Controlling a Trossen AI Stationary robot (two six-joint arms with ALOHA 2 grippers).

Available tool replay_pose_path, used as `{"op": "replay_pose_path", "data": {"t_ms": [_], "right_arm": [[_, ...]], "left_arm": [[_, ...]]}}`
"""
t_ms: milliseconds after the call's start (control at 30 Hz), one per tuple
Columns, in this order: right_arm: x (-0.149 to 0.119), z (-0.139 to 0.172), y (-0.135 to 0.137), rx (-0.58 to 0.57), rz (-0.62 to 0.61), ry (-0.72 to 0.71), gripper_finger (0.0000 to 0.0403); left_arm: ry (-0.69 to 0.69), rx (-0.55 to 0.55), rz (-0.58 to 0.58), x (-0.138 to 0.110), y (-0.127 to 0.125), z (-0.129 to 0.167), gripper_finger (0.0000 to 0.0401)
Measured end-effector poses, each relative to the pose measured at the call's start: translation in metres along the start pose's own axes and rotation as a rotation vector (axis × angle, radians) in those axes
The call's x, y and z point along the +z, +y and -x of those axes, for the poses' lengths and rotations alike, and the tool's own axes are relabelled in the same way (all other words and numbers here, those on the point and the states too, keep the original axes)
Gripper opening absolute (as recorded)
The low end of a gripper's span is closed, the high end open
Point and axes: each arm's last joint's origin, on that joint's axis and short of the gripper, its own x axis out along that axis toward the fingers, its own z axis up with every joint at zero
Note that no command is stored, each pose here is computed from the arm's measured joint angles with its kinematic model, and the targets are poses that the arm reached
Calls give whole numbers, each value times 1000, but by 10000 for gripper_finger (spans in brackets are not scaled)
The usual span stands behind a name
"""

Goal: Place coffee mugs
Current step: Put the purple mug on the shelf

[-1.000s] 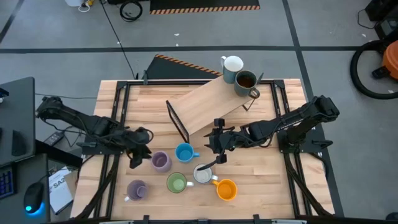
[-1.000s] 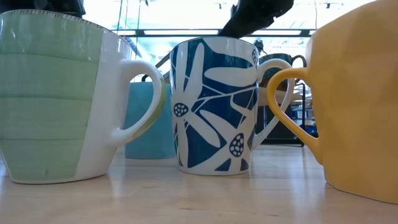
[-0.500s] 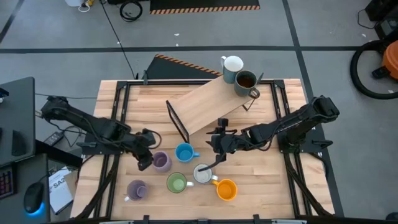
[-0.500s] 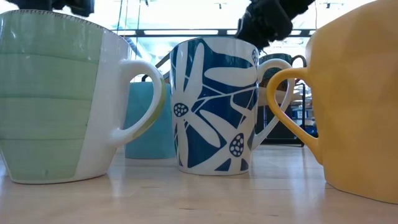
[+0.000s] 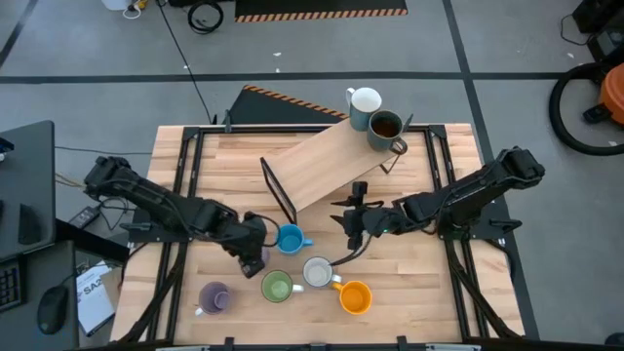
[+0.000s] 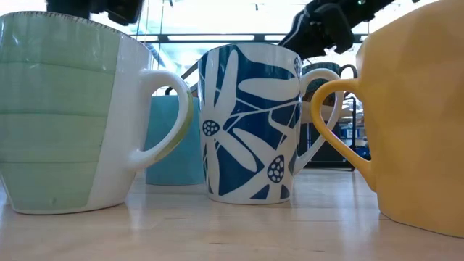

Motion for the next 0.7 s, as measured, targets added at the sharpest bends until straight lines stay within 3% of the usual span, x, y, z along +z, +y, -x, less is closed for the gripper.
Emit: {"op": "replay_pose_path", "data": {"t_ms": [133,333,700], "right_arm": [[-14,4,0,-24,9,-74,175],[-27,11,-1,-56,54,-158,175],[-31,15,-2,8,96,-190,175]], "left_arm": [[17,73,109,8,-6,-4,116],[9,94,220,16,-20,-13,116],[40,181,311,15,-23,-36,116]]}}
